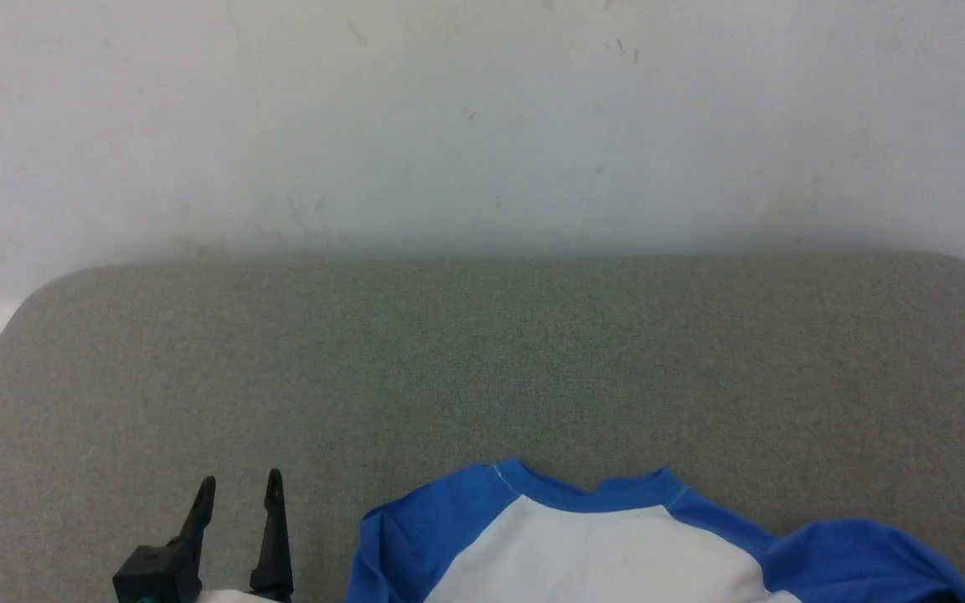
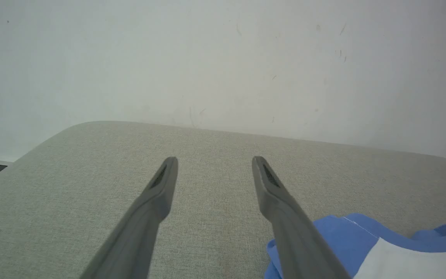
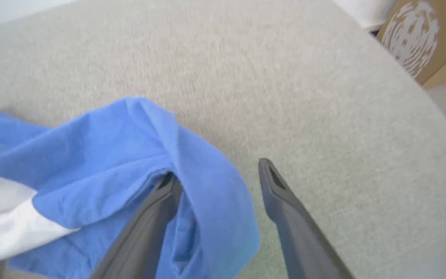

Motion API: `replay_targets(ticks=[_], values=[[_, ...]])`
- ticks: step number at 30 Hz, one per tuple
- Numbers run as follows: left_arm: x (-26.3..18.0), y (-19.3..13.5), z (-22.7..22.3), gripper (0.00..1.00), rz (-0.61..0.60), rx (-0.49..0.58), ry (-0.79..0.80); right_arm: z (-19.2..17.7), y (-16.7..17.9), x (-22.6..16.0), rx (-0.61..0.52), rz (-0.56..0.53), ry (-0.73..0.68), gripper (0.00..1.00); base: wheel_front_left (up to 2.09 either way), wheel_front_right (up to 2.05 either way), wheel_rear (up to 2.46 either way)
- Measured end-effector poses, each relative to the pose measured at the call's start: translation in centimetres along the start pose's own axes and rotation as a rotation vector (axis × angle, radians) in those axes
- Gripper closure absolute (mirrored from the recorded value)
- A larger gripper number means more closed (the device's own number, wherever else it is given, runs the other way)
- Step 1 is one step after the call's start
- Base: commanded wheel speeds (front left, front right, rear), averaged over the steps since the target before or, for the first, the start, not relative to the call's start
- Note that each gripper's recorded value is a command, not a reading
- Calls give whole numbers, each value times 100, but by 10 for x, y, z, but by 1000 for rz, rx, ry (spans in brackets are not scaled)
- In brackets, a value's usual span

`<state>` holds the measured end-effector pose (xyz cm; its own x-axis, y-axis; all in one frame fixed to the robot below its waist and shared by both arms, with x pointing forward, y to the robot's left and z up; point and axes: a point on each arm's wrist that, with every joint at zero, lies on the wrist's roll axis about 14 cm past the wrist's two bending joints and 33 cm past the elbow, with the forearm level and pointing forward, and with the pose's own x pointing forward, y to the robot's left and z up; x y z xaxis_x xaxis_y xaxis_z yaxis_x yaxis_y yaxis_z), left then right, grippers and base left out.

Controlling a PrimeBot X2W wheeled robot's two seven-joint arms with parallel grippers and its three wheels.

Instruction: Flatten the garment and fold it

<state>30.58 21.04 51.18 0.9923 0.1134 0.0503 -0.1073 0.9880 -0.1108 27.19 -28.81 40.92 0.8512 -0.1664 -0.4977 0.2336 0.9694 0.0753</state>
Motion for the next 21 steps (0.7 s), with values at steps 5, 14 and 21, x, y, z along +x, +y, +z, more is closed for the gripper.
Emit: replay_targets(ticks=[5,14,21], values=[[-1,6,5,0,15,2,-17,48,11,-8,-18,18,-217,0,0,0,0],[-3,9,6,0,4,21,-3,98,73,-31,-80,178,-419,0,0,0,0],[9,-15,2,0,-106,52,53,105,118,-50,-119,300,-458,0,0,0,0]])
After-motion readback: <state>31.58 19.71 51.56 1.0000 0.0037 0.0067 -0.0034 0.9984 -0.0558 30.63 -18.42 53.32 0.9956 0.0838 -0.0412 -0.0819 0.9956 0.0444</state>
